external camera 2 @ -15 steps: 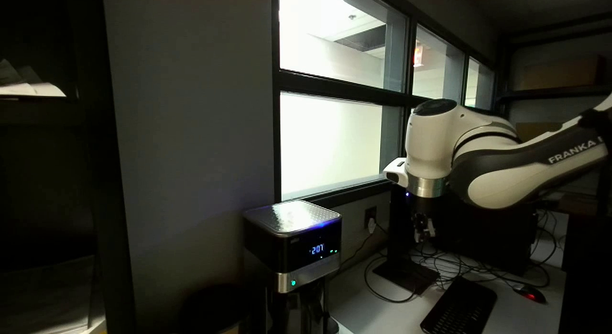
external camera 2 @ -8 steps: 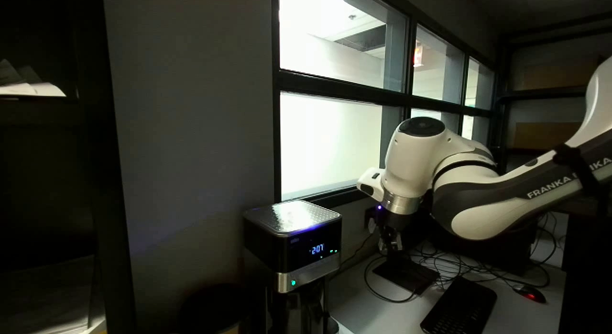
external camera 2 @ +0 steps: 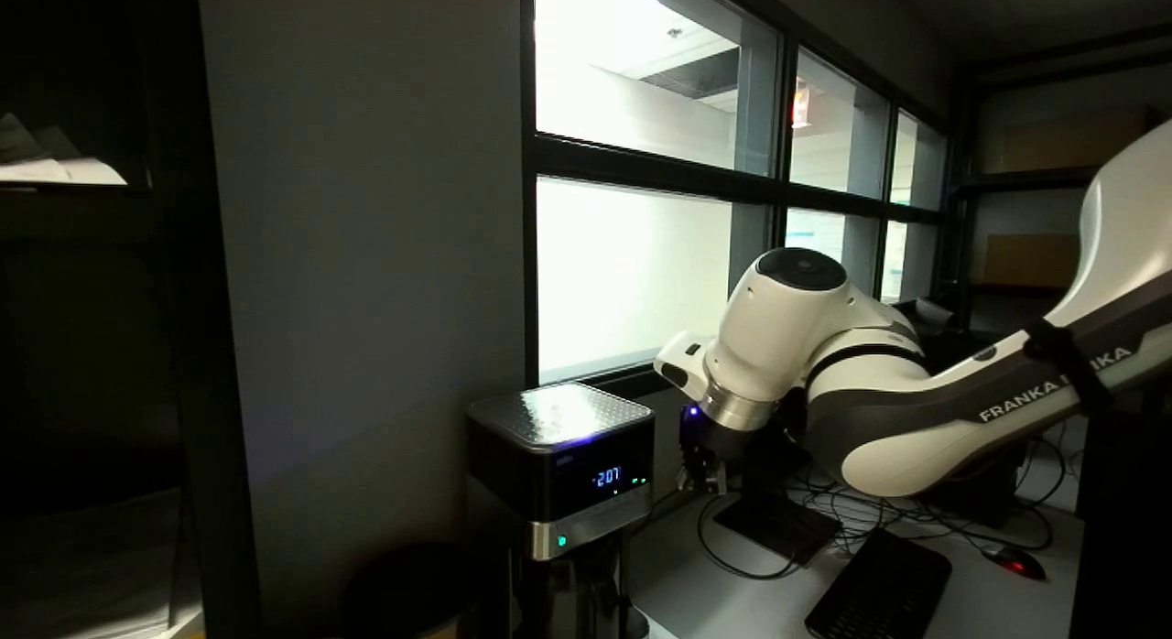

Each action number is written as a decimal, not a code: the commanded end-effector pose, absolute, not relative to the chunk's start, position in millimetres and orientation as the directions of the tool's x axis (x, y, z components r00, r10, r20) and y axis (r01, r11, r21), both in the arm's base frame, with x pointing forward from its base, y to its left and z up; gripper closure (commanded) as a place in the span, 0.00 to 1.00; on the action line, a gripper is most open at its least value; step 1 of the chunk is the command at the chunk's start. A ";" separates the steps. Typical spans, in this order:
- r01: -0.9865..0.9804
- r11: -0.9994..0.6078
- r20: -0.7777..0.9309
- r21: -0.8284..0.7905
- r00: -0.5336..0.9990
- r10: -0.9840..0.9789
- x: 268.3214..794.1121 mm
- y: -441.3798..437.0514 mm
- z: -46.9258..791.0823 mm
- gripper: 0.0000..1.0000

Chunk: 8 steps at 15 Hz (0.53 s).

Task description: Press a button on the coffee maker

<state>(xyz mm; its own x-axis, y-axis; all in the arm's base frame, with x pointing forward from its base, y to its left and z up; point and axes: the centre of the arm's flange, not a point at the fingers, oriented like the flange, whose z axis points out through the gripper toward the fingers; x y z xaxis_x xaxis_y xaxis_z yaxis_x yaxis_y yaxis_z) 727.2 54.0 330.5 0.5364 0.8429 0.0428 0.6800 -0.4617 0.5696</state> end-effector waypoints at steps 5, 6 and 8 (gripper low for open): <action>0.685 -0.433 0.110 0.586 0.462 0.880 744.9 76.6 322.2 1.00; 0.684 -0.429 0.117 0.590 0.454 0.883 747.1 78.7 321.6 1.00; 0.683 -0.425 0.126 0.595 0.443 0.888 750.1 81.4 320.8 1.00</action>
